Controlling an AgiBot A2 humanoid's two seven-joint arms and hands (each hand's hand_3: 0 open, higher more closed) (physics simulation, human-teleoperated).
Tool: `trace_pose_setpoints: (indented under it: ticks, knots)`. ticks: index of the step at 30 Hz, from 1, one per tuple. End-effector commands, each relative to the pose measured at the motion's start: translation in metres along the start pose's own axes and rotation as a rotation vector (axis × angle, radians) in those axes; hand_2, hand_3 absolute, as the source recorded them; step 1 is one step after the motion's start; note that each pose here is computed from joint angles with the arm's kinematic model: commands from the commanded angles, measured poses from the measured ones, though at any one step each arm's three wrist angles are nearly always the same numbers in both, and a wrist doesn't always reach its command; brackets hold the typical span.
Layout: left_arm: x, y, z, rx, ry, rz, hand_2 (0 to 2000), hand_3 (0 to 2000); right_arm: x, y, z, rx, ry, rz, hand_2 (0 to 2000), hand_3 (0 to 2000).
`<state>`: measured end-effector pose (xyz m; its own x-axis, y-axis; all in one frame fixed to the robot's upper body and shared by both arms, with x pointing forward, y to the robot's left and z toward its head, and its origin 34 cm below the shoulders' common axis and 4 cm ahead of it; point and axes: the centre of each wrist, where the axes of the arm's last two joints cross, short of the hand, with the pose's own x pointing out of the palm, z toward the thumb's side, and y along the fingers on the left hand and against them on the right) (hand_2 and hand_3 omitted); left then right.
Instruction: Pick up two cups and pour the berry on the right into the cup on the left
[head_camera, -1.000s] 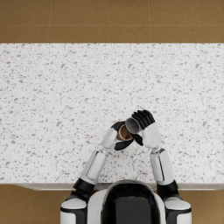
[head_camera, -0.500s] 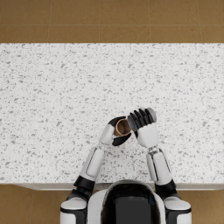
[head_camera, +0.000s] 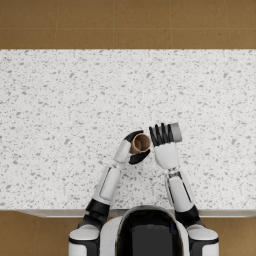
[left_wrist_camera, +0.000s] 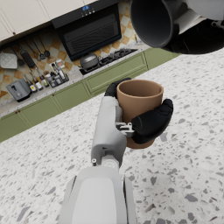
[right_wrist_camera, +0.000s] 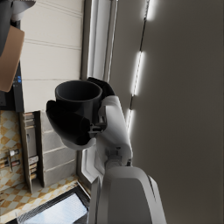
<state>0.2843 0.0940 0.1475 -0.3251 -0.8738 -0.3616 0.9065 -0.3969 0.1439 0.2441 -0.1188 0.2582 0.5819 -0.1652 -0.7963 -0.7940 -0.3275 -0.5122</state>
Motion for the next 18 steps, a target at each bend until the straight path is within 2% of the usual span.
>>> trace_pose_setpoints:
  ticks: [1,8,13,18]
  knots:
    - [-0.0027,0.006,0.0039,0.011,-0.003,0.011,2000,1280,-0.0067,-0.0034,0.003,-0.002,0.021,-0.028,2000,1280]
    - [0.0001,0.0024,-0.0028,-0.013,-0.008,0.002,2000,1280,-0.0057,-0.0029,0.0035,0.02,0.233,-0.016,2000,1280]
    - [-0.0029,0.0077,0.0026,0.002,-0.013,0.015,2000,1280,-0.0065,-0.0035,0.0041,0.038,0.381,-0.018,2000,1280]
    - [0.0004,0.0023,-0.0049,-0.023,-0.015,0.005,2000,1280,0.0002,0.0006,0.0043,0.034,0.447,0.009,2000,1280]
